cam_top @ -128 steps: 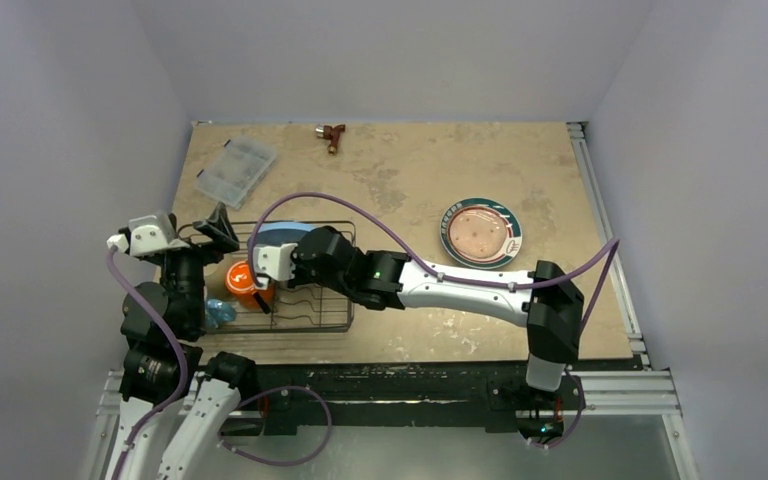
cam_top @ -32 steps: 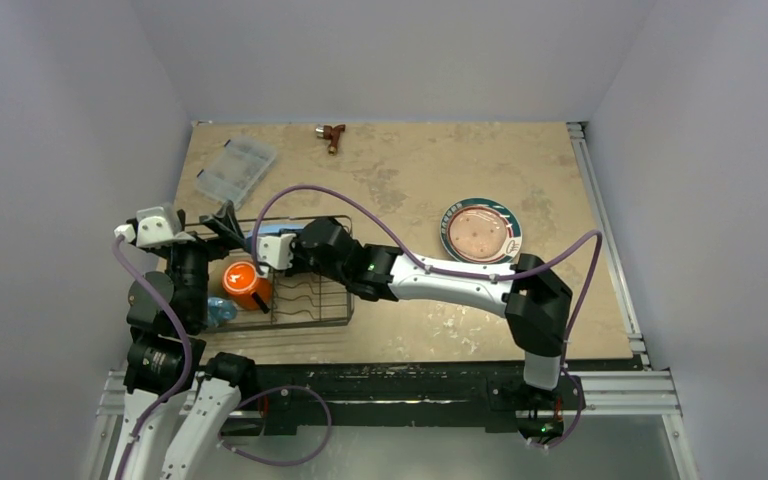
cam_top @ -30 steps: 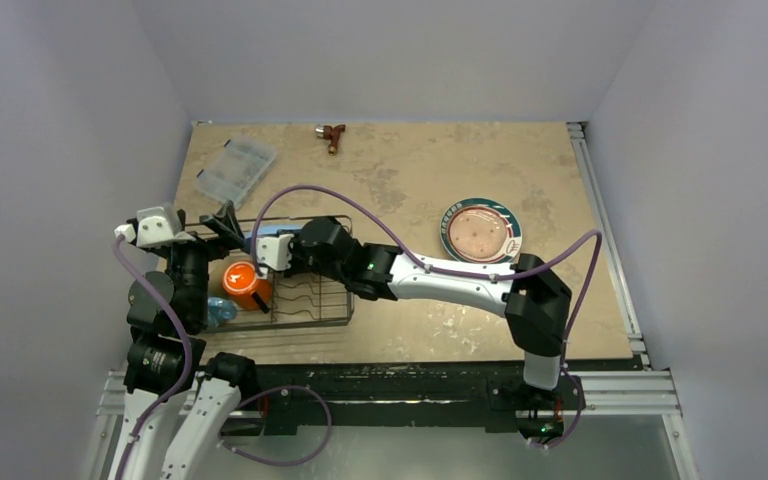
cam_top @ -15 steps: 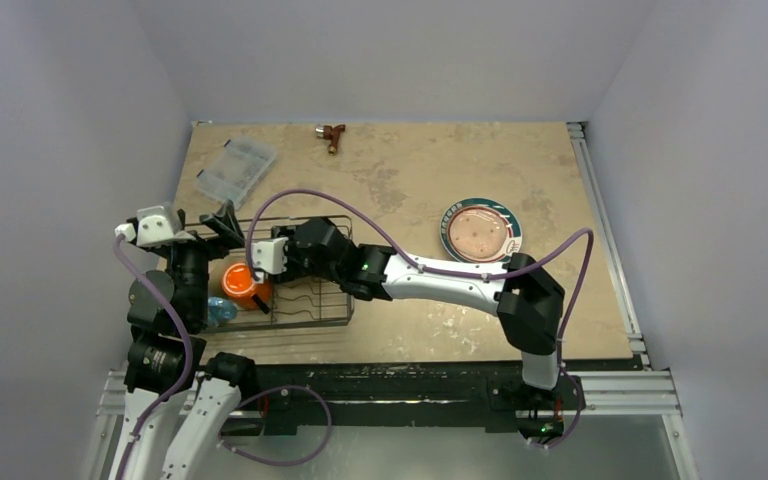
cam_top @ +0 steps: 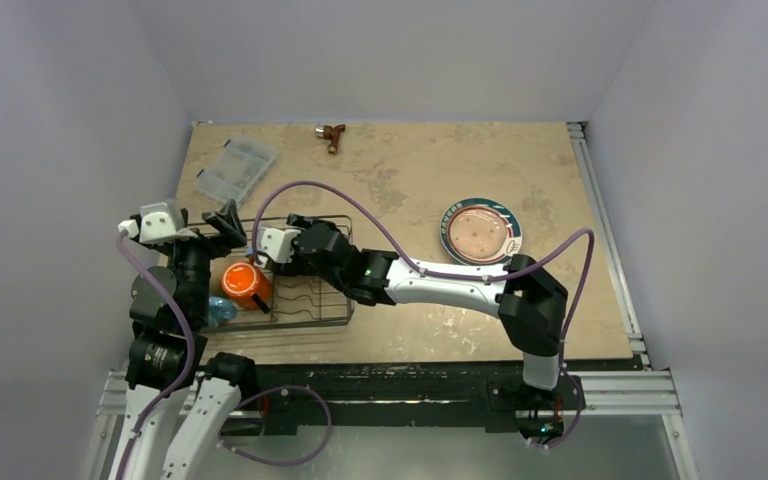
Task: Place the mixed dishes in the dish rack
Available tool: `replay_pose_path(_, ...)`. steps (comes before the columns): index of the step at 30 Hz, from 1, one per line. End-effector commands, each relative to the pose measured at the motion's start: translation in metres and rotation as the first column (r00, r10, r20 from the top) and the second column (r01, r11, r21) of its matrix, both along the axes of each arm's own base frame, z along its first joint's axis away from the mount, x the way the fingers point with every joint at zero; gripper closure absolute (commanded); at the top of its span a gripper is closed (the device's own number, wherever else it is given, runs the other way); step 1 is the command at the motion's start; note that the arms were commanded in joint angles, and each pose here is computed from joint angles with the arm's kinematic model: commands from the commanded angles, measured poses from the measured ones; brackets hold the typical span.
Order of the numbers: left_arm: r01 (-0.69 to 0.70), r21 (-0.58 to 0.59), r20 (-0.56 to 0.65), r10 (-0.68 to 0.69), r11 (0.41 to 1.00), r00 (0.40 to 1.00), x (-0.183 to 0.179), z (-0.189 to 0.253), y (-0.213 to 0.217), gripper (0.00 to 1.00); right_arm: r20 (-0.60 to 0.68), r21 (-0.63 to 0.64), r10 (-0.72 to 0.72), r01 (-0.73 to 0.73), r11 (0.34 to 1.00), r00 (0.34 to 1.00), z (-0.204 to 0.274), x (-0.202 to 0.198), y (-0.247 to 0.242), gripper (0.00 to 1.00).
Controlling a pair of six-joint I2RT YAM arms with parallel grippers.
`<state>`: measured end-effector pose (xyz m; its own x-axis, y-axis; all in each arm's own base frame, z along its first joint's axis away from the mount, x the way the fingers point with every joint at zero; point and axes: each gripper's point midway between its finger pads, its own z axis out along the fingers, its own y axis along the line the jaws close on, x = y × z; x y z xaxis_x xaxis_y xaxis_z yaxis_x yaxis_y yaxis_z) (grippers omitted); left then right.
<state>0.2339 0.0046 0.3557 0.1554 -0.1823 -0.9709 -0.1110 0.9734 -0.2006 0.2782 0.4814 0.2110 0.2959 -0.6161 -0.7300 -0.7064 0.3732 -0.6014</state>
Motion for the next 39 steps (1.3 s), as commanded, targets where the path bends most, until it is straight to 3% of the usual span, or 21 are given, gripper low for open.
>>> replay_pose_path(1,0.01,-0.018,0.03,-0.009,1.0,1.0,-0.001,0.013,-0.001,0.14,0.051,0.121,-0.179,0.172,0.978,0.983,0.033,0.029,-0.002,0.36)
replay_pose_path(7,0.009,-0.019,0.027,-0.009,1.0,1.0,0.0,0.012,-0.001,0.14,0.065,0.165,-0.212,0.199,0.966,0.975,0.052,0.038,-0.002,0.34)
replay_pose_path(17,0.008,-0.021,0.024,-0.008,1.0,1.0,0.001,0.012,-0.001,0.14,-0.031,0.174,-0.019,0.024,0.984,0.999,0.046,0.002,0.002,0.3)
replay_pose_path(31,0.014,-0.023,0.02,-0.013,1.0,1.0,0.002,0.012,-0.002,0.14,-0.142,0.206,-0.018,0.048,0.977,0.99,0.036,-0.016,-0.019,0.27)
replay_pose_path(39,0.019,-0.021,0.016,-0.019,1.0,1.0,0.003,0.011,-0.003,0.14,-0.203,0.405,-0.099,0.176,0.897,0.974,0.074,-0.018,-0.056,0.24)
